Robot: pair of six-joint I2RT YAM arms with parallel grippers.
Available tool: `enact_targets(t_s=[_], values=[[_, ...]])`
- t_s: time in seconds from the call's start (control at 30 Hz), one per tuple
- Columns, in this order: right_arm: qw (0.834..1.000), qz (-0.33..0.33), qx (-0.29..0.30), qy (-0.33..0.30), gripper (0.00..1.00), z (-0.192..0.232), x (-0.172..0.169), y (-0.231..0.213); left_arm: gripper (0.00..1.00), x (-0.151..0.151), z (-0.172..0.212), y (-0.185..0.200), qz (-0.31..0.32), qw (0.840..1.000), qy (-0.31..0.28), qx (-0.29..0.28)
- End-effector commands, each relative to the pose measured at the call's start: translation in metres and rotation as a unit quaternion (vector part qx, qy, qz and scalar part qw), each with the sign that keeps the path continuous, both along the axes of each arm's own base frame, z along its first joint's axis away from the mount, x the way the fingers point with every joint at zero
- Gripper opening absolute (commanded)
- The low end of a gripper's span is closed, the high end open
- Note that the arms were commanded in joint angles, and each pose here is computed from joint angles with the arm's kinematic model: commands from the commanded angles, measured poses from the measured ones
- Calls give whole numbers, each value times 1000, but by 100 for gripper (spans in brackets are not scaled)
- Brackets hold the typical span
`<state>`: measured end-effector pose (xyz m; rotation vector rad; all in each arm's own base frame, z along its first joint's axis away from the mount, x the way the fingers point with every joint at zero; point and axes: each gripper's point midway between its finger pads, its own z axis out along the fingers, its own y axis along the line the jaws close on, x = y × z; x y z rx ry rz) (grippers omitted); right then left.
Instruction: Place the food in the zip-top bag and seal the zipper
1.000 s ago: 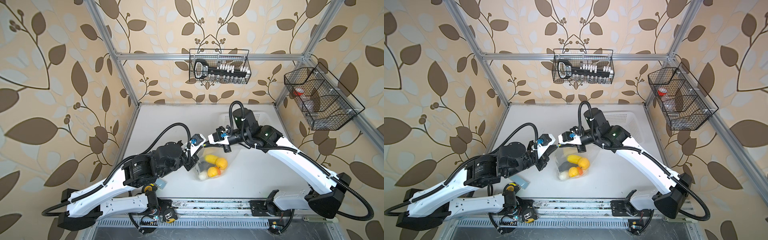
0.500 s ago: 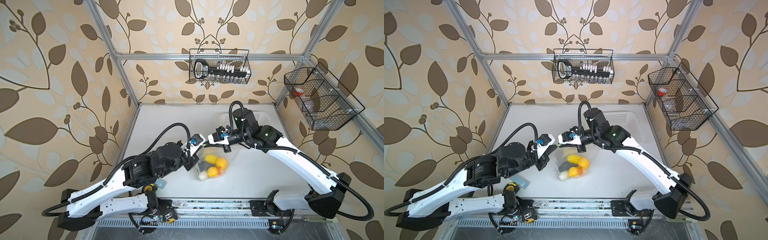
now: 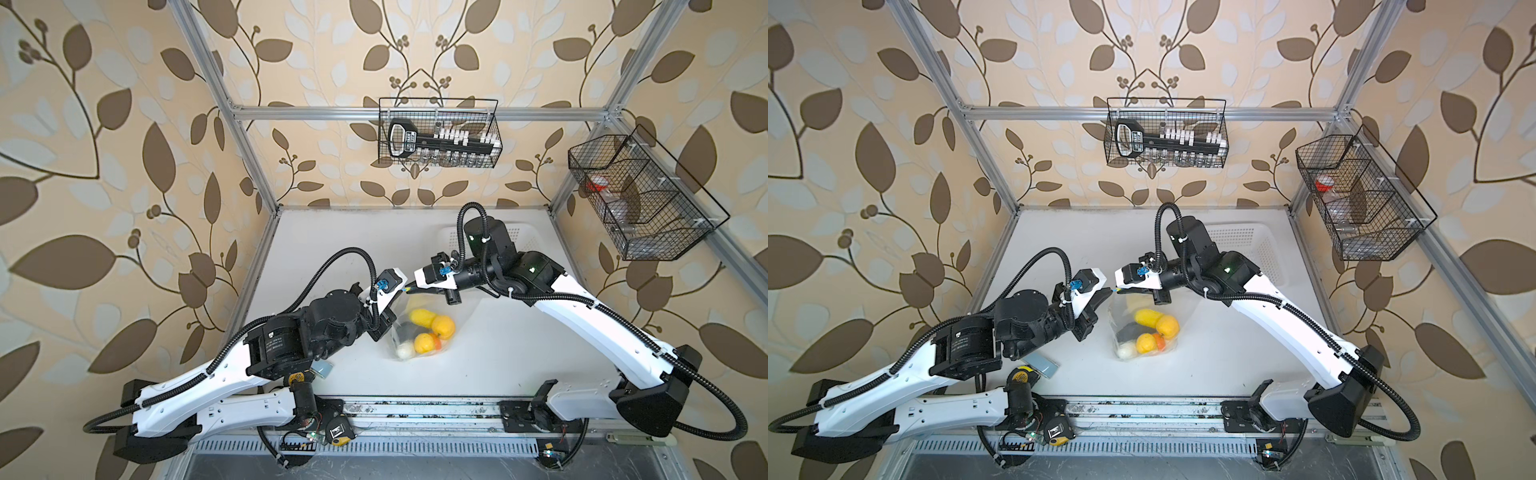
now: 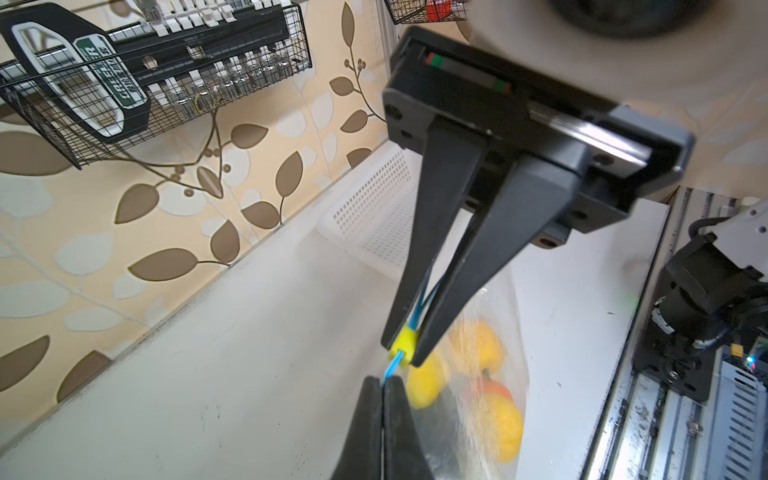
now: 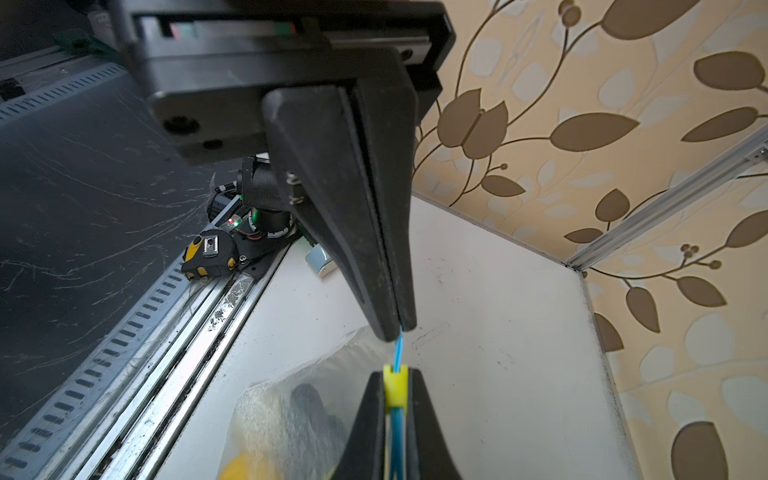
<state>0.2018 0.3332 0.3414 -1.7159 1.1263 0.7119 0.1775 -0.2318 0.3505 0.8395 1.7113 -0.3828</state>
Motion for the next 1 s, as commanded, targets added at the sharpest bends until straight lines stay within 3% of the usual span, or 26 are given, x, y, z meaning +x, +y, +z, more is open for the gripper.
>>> enact_targets(t_s=[0.0, 0.47, 0.97], values=[[1000, 6, 9, -14, 8, 13, -7, -7, 0, 14, 13, 30, 78, 996, -29, -12], [1000, -12, 6, -11, 8, 10, 0, -18, 0, 30, 1, 61, 177, 983, -42, -10], [1000, -25, 9, -5, 8, 9, 5, -27, 0, 46, -18, 83, 245, 969, 8, -17]])
